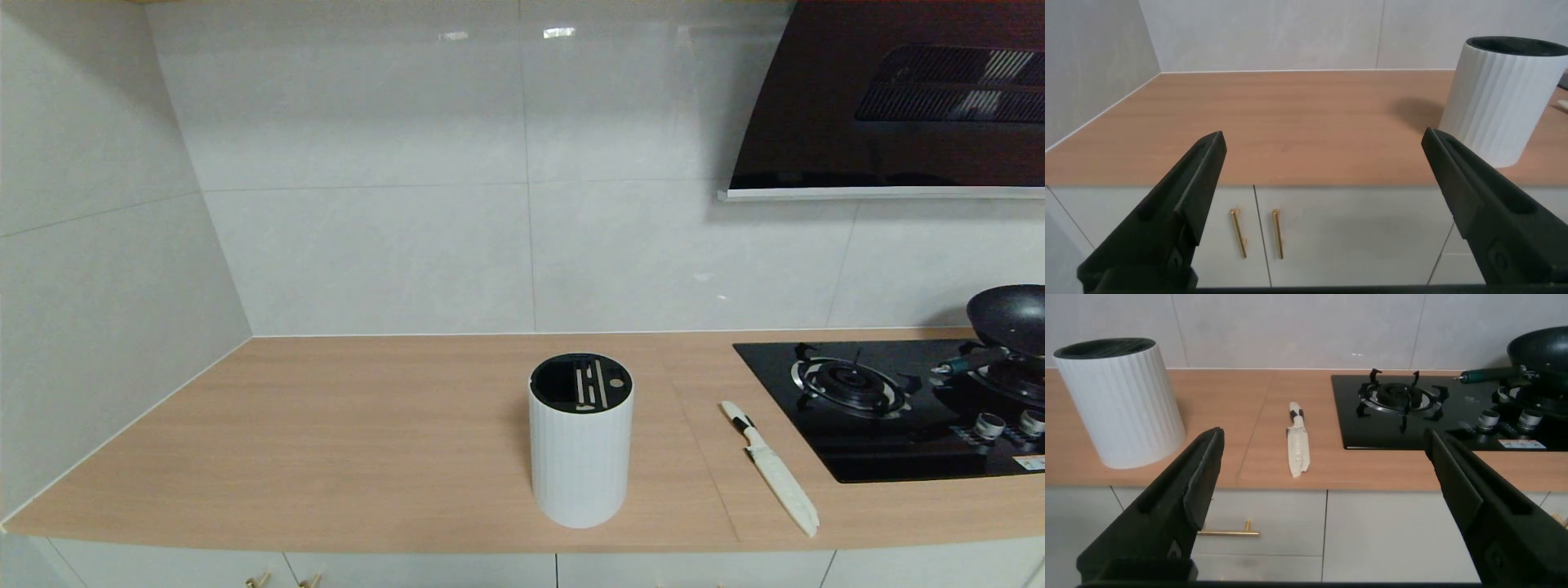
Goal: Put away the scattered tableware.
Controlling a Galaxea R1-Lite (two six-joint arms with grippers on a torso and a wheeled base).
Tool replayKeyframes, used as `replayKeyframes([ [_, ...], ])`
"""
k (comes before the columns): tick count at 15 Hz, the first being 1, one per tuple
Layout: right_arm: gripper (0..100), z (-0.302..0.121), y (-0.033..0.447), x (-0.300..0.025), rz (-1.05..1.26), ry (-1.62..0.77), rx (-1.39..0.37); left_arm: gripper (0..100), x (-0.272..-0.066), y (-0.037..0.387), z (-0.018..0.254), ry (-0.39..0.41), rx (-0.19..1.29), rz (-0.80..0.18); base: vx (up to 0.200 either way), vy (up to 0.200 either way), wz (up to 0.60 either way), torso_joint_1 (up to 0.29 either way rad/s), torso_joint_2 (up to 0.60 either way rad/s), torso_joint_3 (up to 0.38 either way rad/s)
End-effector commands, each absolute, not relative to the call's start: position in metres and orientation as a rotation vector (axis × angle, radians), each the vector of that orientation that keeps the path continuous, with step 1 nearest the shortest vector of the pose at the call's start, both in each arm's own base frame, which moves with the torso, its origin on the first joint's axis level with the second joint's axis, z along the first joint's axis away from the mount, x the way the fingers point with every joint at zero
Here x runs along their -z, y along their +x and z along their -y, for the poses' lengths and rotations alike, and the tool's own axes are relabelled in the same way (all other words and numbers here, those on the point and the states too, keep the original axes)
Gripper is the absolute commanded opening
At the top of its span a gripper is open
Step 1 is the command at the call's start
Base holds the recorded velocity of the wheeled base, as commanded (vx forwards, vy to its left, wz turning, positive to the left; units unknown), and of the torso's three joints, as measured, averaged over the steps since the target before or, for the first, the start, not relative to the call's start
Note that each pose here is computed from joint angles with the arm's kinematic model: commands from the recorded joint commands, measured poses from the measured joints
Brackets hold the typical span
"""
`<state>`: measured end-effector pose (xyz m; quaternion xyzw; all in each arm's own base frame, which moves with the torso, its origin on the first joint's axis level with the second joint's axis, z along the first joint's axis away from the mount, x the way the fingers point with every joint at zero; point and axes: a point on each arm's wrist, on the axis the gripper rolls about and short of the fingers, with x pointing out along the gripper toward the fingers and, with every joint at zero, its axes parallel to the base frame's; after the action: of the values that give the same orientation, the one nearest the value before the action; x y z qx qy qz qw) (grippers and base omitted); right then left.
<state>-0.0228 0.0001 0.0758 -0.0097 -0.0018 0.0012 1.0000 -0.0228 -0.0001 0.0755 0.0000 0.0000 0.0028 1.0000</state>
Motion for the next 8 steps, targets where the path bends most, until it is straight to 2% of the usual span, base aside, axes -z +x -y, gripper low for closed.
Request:
replayKeyframes([
  [1,100,-0.0002,-0.0228,-0.0760,0.005,-0.020,-0.001,100,-0.0755,-0.0228,0.0001,0.000,-0.006,0.000,0.000,0.000,-0.60,-0.002,0.00,0.002],
  [2,100,-0.0002,-0.0228,-0.0758,0.003,-0.020,-0.002,100,-0.0755,-0.0228,0.0001,0.000,-0.006,0.000,0.000,0.000,-0.60,0.002,0.00,0.002],
  [8,100,-0.0001,-0.0227,-0.0758,0.002,-0.020,-0.003,100,-0.0755,-0.0228,0.0001,0.000,-0.006,0.000,0.000,0.000,0.00,0.000,0.00,0.000],
])
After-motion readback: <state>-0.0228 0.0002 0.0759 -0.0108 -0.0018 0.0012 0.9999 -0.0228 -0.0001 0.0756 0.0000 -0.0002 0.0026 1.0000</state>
